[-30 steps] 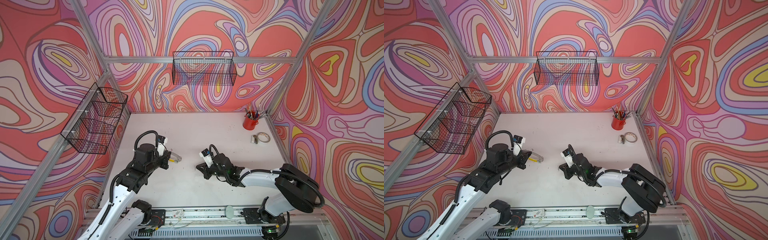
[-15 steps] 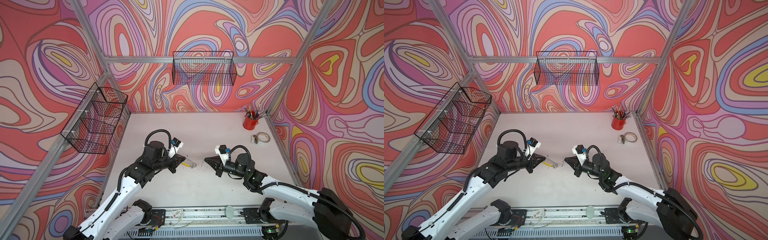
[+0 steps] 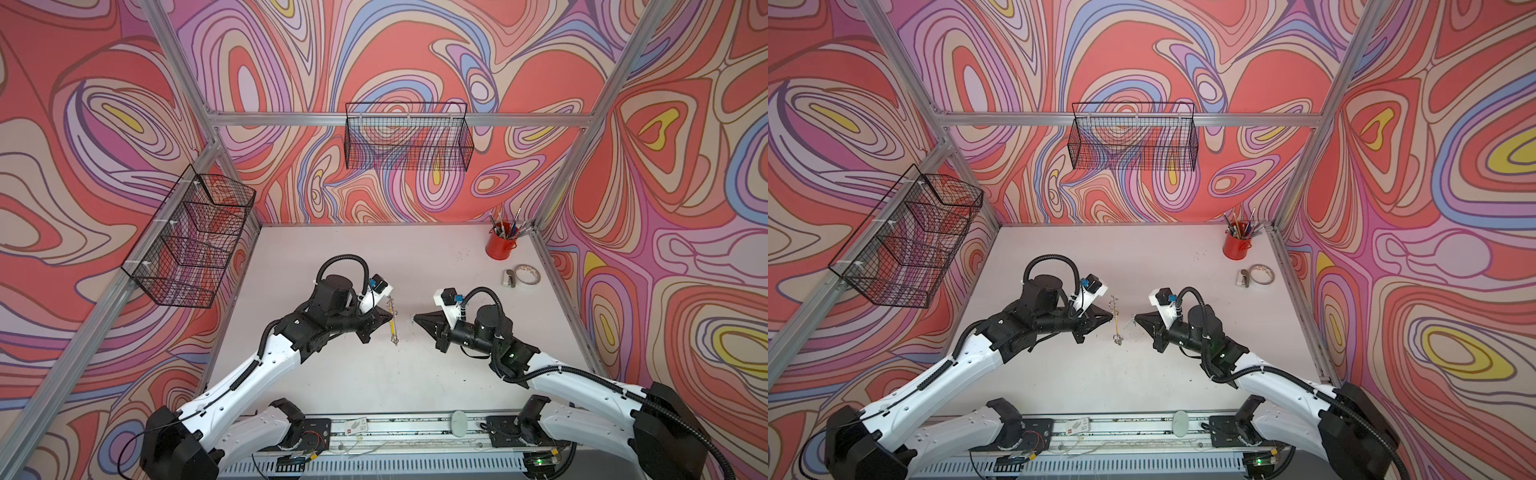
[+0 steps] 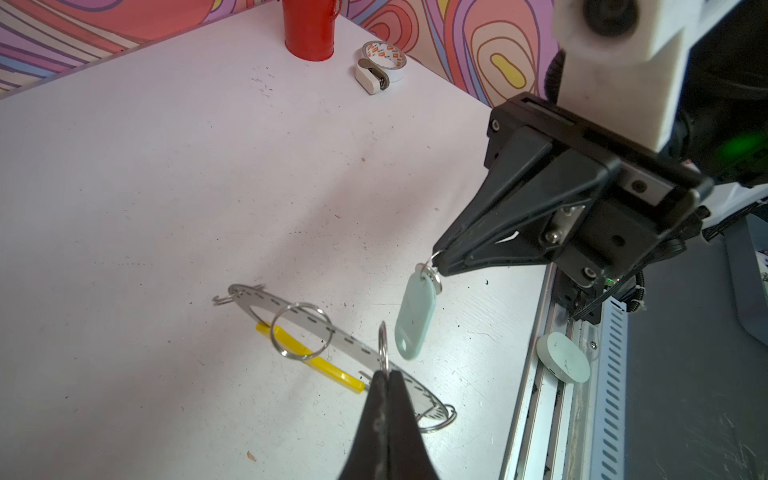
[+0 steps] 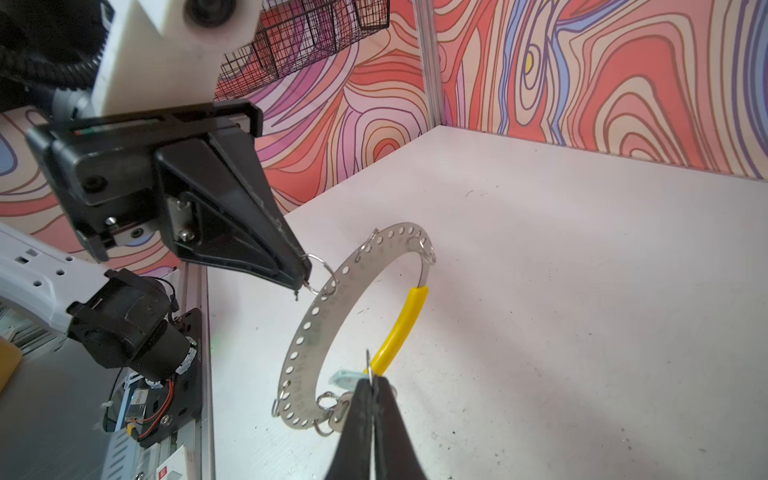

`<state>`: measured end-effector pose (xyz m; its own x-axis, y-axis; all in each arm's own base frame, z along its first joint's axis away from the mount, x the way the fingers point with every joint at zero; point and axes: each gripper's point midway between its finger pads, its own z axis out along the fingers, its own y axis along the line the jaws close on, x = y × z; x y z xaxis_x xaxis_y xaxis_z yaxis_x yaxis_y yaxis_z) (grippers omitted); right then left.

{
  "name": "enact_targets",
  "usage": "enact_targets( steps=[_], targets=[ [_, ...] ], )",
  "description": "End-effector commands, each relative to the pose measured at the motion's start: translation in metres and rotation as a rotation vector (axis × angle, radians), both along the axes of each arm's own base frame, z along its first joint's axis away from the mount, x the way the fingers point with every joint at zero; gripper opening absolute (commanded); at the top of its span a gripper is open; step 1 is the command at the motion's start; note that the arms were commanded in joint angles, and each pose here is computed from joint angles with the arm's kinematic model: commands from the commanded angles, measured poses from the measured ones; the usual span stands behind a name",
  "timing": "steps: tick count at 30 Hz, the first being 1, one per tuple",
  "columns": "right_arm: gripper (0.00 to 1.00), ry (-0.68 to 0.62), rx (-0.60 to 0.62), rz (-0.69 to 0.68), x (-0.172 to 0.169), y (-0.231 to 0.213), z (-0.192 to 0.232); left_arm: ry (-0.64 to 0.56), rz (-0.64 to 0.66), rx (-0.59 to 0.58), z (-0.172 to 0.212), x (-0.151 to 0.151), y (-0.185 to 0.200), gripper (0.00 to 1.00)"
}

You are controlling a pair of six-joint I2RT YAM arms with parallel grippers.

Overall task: Put the keys on the keyring
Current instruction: 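Grasp the key by its ring with the right gripper and lift it, then bring the held key to the split ring held by the left gripper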

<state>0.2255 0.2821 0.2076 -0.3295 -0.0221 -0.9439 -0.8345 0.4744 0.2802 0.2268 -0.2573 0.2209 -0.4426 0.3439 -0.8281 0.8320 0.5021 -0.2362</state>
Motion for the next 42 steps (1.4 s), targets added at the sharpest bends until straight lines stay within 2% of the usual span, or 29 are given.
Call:
enact_targets(
  steps=[1, 10, 42],
  targets=[
    [0.0, 0.002, 0.036, 0.039, -0.002, 0.007, 0.014, -0.083, -0.01, -0.048, 0.026, 0.009, -0.014, 0.0],
    [0.0, 0.011, 0.061, 0.057, -0.003, 0.01, 0.016, -0.116, -0.004, 0.013, 0.018, 0.011, -0.026, 0.0],
    [0.0, 0.063, 0.11, -0.034, 0.014, 0.008, 0.018, -0.101, -0.059, 0.065, 0.002, -0.001, -0.035, 0.0]
  ],
)
